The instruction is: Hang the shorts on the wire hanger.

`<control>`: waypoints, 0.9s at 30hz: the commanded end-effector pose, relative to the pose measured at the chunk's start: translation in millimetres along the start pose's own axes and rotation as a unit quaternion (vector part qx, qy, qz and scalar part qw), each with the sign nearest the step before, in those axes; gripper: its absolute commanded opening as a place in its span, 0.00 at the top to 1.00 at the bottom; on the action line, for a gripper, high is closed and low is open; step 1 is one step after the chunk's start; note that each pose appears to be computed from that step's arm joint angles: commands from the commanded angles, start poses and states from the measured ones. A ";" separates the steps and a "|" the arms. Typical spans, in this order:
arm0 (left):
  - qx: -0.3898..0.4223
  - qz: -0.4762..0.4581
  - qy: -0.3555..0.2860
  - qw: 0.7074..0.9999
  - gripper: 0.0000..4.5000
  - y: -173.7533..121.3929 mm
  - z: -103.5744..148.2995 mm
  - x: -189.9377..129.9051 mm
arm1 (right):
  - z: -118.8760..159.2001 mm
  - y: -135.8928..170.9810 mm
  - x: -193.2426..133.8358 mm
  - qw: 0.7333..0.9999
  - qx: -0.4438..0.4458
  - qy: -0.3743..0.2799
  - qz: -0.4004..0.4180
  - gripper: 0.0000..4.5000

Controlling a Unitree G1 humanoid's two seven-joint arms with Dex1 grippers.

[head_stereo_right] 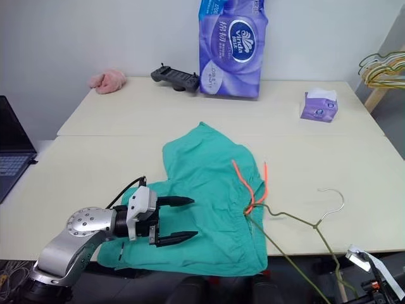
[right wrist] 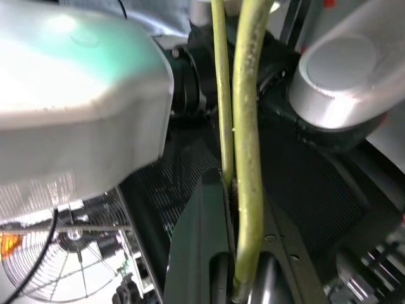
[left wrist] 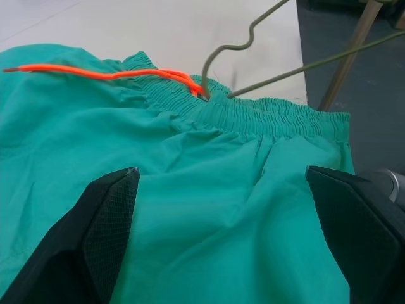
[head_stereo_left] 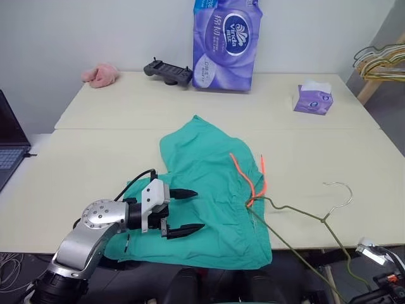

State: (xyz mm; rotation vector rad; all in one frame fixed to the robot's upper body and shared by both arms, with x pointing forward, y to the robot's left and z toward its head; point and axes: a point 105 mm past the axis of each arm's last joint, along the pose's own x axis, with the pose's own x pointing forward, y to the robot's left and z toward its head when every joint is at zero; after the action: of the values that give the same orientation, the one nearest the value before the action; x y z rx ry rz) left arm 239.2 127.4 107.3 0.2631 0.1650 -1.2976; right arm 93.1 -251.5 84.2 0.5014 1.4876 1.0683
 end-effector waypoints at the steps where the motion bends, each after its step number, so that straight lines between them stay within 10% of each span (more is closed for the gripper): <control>1: 0.020 -0.003 -0.006 1.000 0.01 -1.5 9.6 -0.4 | 0.3 3.0 -3.4 1.000 -0.017 0.007 0.006 1.00; 27: 0.024 0.014 -0.006 1.000 0.01 3.1 11.9 -2.4 | 24.9 -7.2 34.6 0.999 -0.013 -0.013 0.035 1.00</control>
State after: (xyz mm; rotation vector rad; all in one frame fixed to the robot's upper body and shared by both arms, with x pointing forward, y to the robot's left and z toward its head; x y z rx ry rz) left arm 242.0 128.2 108.7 0.2667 0.1688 -1.2751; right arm 108.1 -219.9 62.8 0.5458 1.4359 1.1450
